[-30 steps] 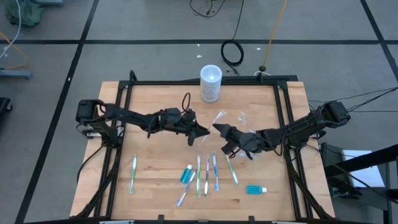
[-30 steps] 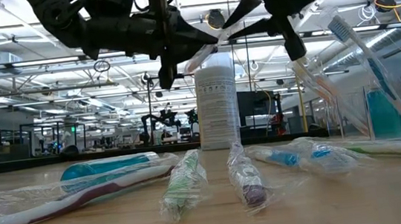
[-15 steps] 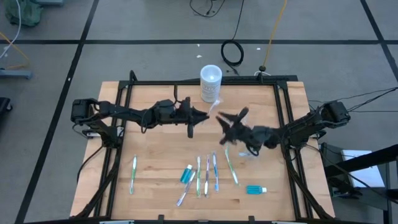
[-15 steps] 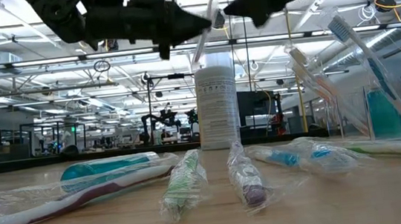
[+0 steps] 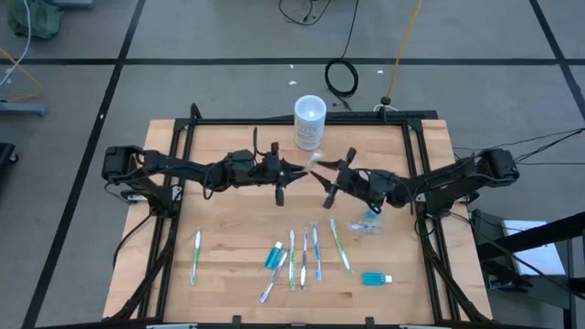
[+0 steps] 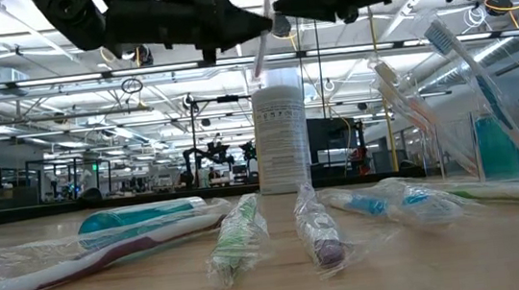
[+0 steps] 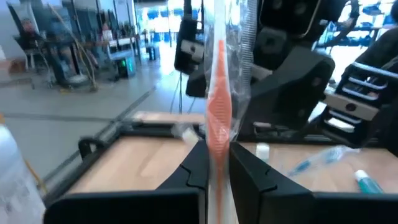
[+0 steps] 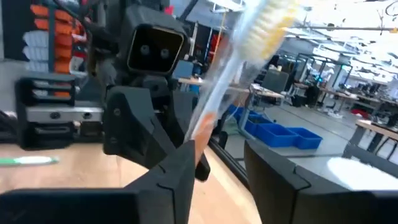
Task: Pick & Place toothbrushing station
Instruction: Put the orange toothbrush into the transparent organizer
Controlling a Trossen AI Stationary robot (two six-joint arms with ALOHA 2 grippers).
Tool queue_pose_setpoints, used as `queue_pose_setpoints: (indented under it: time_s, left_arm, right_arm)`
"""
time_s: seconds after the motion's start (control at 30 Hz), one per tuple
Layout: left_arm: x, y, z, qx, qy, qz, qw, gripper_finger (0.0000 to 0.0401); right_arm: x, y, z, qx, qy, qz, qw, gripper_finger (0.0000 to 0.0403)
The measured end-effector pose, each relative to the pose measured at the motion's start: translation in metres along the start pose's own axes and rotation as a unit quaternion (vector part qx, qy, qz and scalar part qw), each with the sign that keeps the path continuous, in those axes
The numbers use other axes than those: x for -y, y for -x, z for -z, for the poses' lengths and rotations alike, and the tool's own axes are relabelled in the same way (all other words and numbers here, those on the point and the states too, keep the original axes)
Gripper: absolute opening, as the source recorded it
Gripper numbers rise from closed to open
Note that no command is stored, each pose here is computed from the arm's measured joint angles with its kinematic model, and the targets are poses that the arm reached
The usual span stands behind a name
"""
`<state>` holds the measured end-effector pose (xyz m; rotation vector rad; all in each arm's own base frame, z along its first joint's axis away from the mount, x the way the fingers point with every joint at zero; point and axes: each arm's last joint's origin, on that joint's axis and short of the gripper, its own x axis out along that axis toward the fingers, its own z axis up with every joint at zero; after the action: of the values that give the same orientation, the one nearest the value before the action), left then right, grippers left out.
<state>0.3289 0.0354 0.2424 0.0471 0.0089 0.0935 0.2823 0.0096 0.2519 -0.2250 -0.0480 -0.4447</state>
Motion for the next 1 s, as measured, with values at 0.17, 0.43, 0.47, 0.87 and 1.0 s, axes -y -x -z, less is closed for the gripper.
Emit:
queue_pose_setpoints:
  time_s: [0.17,0.43,0.47,0.87,1.0]
  left_arm:
    - [-0.003,0.011,-0.013,-0.007,-0.015,-0.014,1.0,0.0032]
    - [0.002,0.009,-0.009,-0.021,-0.024,0.006,0.999,0.0028]
    - [0.003,0.008,-0.007,-0.025,-0.023,0.005,0.999,0.0028]
    - [0.007,0.003,0.0,-0.024,-0.026,0.0,0.999,0.0034]
    - [0.008,0.003,0.0,-0.024,-0.025,0.002,0.999,0.0035]
  right_arm:
    - [0.006,0.006,-0.009,-0.002,-0.011,-0.001,1.0,0.0165]
    - [0.008,0.003,-0.014,0.054,-0.101,-0.111,0.987,0.0183]
    - [0.009,0.001,-0.012,0.055,-0.115,-0.107,0.986,0.0182]
    - [0.022,-0.021,0.011,0.051,-0.161,-0.084,0.982,0.0176]
    - [0.021,-0.024,0.015,0.059,-0.152,-0.11,0.981,0.0171]
